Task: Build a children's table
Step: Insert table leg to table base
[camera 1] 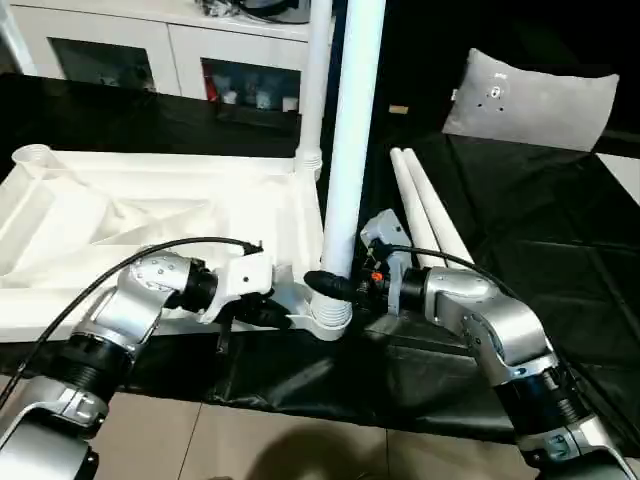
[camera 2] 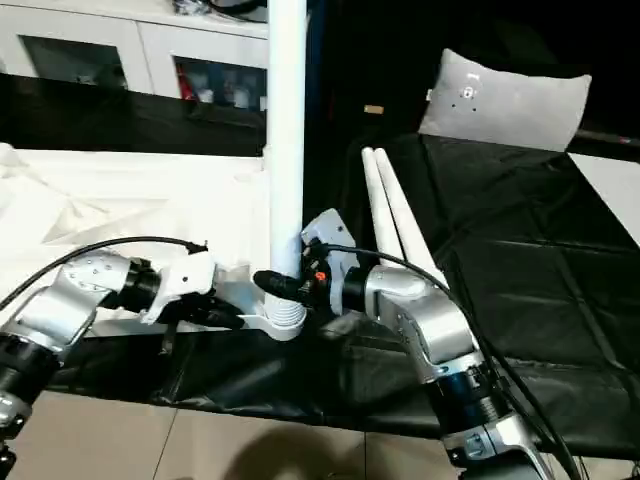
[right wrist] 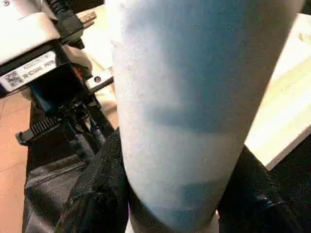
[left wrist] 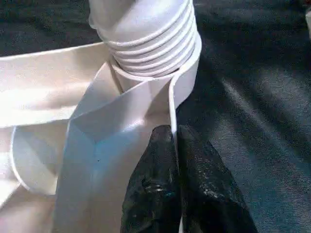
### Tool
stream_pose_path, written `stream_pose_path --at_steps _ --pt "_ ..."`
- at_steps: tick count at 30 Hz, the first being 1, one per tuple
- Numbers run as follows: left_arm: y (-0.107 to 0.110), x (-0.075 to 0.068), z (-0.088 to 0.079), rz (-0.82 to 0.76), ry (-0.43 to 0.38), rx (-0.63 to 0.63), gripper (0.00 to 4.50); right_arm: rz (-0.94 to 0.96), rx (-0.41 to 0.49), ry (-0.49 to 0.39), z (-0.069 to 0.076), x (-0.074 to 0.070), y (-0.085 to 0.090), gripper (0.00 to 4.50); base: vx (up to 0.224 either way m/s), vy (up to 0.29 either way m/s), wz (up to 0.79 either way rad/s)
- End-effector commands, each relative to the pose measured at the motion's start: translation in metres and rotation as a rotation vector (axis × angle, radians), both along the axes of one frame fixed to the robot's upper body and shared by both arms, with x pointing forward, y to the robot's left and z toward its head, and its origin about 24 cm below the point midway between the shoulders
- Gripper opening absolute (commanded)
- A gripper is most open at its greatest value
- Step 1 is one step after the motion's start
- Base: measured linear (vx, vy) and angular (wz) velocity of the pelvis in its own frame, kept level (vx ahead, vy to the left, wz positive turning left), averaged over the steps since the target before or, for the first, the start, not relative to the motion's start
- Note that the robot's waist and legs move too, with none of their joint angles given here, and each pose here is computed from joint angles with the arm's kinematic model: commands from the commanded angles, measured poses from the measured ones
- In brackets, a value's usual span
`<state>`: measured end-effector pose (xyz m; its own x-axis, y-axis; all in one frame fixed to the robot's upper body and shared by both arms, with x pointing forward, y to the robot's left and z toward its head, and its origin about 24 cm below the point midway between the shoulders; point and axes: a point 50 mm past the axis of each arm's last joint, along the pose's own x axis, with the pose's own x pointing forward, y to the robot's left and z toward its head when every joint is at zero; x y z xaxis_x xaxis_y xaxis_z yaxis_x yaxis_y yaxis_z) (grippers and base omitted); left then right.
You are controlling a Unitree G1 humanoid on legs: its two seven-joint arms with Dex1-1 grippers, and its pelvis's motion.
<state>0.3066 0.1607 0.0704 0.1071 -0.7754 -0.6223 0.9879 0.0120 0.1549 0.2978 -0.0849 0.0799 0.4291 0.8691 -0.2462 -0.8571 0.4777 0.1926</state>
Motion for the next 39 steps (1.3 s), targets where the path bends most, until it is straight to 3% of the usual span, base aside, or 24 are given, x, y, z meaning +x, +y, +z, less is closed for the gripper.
stream_pose_path --at_steps 1,8,15,27,32,39 --pt "-0.010 0.007 0.012 -0.035 -0.073 -0.006 0.00 -0.060 -0.009 0.093 -0.022 -0.003 -0.004 1.89 0.000 0.000 0.00" --pt "-0.003 0.011 0.013 0.028 -0.069 -0.046 0.00 -0.225 0.120 0.136 -0.036 -0.005 -0.019 1.89 0.000 0.000 0.00" --pt "-0.002 0.012 0.013 0.056 -0.062 -0.072 0.00 -0.277 0.177 0.149 -0.053 -0.020 -0.026 1.89 0.000 0.000 0.00" --pt "-0.001 0.015 0.012 0.075 -0.059 -0.077 0.00 -0.263 0.072 0.075 -0.065 -0.033 -0.032 1.89 0.000 0.000 0.00" --pt "-0.001 0.015 0.011 0.076 -0.056 -0.072 0.00 -0.297 0.073 0.070 -0.068 -0.035 -0.035 1.89 0.000 0.000 0.00" --pt "0.000 0.016 0.013 0.045 -0.071 -0.035 0.00 -0.175 -0.063 0.039 -0.072 -0.034 -0.032 1.89 0.000 0.000 0.00"
